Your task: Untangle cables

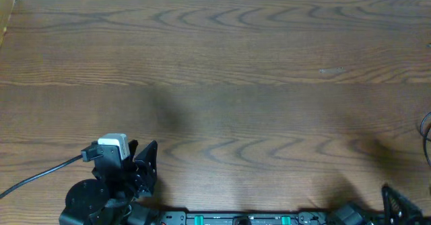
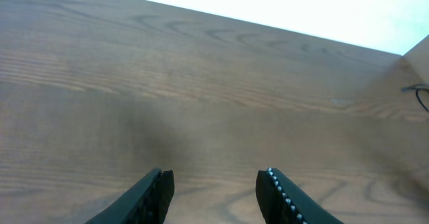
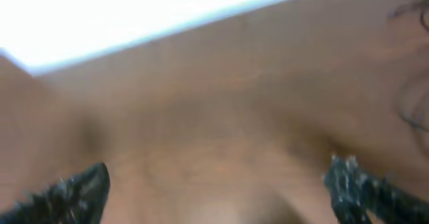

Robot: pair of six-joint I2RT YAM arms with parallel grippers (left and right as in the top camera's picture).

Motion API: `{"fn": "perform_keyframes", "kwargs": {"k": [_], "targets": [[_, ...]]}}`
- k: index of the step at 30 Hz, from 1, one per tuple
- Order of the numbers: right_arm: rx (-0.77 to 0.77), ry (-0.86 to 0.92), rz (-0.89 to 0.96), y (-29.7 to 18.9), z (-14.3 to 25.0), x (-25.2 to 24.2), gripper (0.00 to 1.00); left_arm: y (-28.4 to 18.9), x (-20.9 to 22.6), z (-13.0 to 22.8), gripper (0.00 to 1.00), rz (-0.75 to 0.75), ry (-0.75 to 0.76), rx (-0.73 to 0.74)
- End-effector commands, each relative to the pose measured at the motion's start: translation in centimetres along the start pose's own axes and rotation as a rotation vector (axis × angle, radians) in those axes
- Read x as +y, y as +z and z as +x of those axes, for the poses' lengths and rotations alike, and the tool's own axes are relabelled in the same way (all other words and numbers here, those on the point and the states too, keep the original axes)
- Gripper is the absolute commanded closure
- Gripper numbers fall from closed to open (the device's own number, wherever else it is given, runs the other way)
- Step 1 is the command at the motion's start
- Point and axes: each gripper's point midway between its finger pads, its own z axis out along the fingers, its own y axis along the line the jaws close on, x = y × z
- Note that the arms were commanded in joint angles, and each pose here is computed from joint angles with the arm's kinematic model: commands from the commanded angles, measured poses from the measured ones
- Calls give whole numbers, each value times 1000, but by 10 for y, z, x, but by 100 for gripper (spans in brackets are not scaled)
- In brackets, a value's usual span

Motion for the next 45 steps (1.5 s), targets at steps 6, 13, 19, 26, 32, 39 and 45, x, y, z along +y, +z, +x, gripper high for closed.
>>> {"fn": "perform_keyframes", "kwargs": {"k": [6,13,19,26,32,39,45], "targets": [[51,-148,50,115,45,16,1,-5,0,-4,52,-2,11,-16],[25,-317,-200,180,75,67,1,-5,1,-2,52,-6,12,-9],[-255,-338,-242,209,51,82,1,-5,1,-2,51,-5,11,-9],[-262,-336,-271,231,84,76,1,-5,2,-1,52,-8,13,-2],[-185,-355,-245,246,119,61,1,-5,3,4,52,-15,21,16],[-101,-377,-237,258,157,47,1,-5,4,5,51,-17,24,22],[11,-398,-284,260,190,45,1,-5,4,7,51,-19,30,28]]}}
